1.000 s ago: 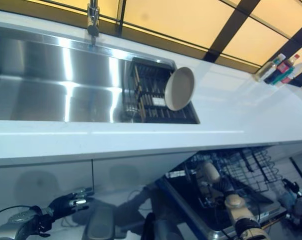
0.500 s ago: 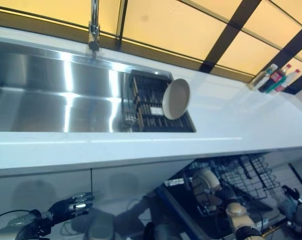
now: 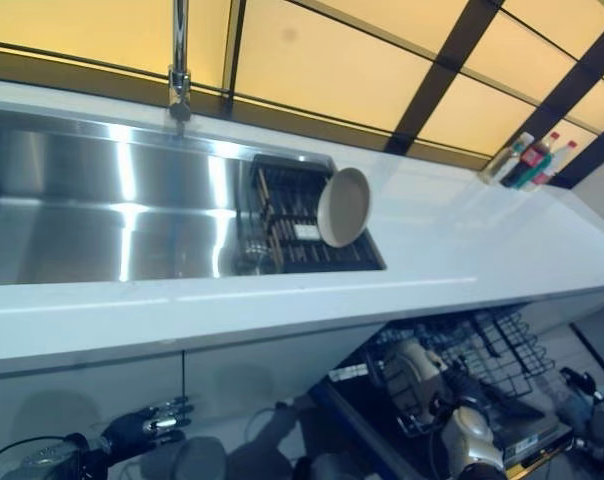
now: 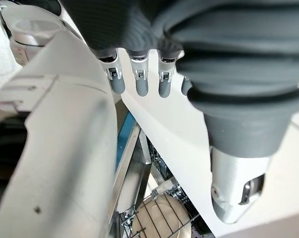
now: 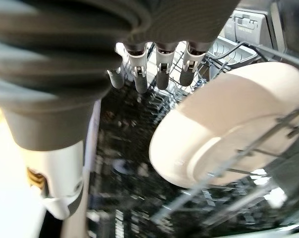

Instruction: Pick up plates and place into dishwasher.

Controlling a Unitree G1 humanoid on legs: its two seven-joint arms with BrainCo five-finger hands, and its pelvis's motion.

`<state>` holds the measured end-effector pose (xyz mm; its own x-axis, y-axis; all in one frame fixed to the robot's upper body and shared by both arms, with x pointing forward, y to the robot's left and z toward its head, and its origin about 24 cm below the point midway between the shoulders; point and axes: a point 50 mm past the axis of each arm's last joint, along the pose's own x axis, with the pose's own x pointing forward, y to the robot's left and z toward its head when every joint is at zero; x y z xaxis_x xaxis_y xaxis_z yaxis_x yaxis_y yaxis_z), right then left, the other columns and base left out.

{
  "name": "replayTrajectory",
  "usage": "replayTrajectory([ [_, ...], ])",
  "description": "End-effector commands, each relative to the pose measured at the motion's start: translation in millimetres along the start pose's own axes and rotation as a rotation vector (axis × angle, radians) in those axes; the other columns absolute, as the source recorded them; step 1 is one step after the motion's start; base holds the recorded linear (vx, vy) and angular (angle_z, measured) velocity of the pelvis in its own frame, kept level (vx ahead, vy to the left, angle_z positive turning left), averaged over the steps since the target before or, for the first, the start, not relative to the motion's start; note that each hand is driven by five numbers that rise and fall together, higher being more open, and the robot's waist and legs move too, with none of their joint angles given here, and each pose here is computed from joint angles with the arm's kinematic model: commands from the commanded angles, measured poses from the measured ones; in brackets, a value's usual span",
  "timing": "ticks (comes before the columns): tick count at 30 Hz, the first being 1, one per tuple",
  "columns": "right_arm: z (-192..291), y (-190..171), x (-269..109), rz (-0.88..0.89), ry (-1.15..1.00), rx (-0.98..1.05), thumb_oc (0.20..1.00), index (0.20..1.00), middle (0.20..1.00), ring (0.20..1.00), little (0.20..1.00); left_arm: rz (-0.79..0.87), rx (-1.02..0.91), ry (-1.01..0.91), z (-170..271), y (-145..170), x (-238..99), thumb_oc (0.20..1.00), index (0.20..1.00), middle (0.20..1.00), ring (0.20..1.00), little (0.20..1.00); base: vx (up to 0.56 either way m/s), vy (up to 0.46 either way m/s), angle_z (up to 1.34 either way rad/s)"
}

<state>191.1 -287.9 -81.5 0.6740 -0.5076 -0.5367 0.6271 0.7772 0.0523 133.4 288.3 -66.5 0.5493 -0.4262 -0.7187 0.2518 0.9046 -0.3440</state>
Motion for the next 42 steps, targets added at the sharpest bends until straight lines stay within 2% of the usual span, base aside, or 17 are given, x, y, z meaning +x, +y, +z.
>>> replayTrajectory([
  [1, 52.4, -8.2, 3.7, -0.077, -0.247, 0.232, 1.000, 1.000, 1.000, 1.000, 1.000, -0.024, 0.020, -0.049, -0.4, -8.8, -0.2, 1.000, 1.000, 1.000, 1.000, 1.000, -0.01, 0.025, -0.07],
  [7, 73.5, -0.2, -16.1, -0.099, -0.433, 0.518, 1.000, 1.000, 1.000, 1.000, 1.000, -0.026, -0.018, -0.082, -9.5, -15.3, 2.1, 1.000, 1.000, 1.000, 1.000, 1.000, -0.03, 0.060, -0.10],
  [13, 89.3, 10.0, -52.6, -0.003, -0.647, 0.732, 1.000, 1.000, 1.000, 1.000, 1.000, -0.019, -0.079, -0.138, -21.5, -27.0, 8.8, 1.000, 1.000, 1.000, 1.000, 1.000, -0.04, 0.089, -0.11],
  [19, 127.4, -14.1, -107.8, 0.102, -1.038, 0.966, 1.000, 1.000, 1.000, 1.000, 1.000, -0.007, -0.148, -0.209, -29.7, -39.8, 12.4, 1.000, 1.000, 1.000, 1.000, 1.000, -0.08, 0.096, -0.18],
  [24, 143.0, -15.8, -120.8, 0.146, -1.129, 0.851, 1.000, 1.000, 1.000, 1.000, 1.000, -0.025, -0.159, -0.226, -34.2, -49.2, 14.2, 1.000, 1.000, 1.000, 1.000, 1.000, -0.05, 0.076, -0.05],
  [29, 141.7, -24.4, -123.2, 0.266, -1.148, 0.898, 1.000, 1.000, 1.000, 1.000, 1.000, -0.041, -0.157, -0.260, -40.2, -52.1, 11.1, 1.000, 1.000, 1.000, 1.000, 1.000, -0.05, 0.073, -0.26],
  [33, 140.0, -19.1, -125.0, 0.339, -1.137, 0.828, 1.000, 1.000, 1.000, 1.000, 1.000, -0.075, -0.137, -0.298, -35.4, -59.5, 14.2, 1.000, 1.000, 1.000, 1.000, 1.000, -0.05, 0.103, -0.06],
  [39, 137.1, -8.2, -123.0, 0.306, -1.077, 0.548, 1.000, 1.000, 1.000, 1.000, 1.000, -0.097, -0.022, -0.335, -24.8, -68.6, 21.8, 1.000, 1.000, 1.000, 1.000, 1.000, -0.09, 0.115, -0.08],
  [42, 133.5, 2.7, -120.3, 0.259, -1.047, 0.359, 1.000, 1.000, 1.000, 1.000, 1.000, -0.184, 0.037, -0.399, -5.1, -78.3, 27.0, 1.000, 1.000, 1.000, 1.000, 1.000, -0.15, 0.144, -0.20],
])
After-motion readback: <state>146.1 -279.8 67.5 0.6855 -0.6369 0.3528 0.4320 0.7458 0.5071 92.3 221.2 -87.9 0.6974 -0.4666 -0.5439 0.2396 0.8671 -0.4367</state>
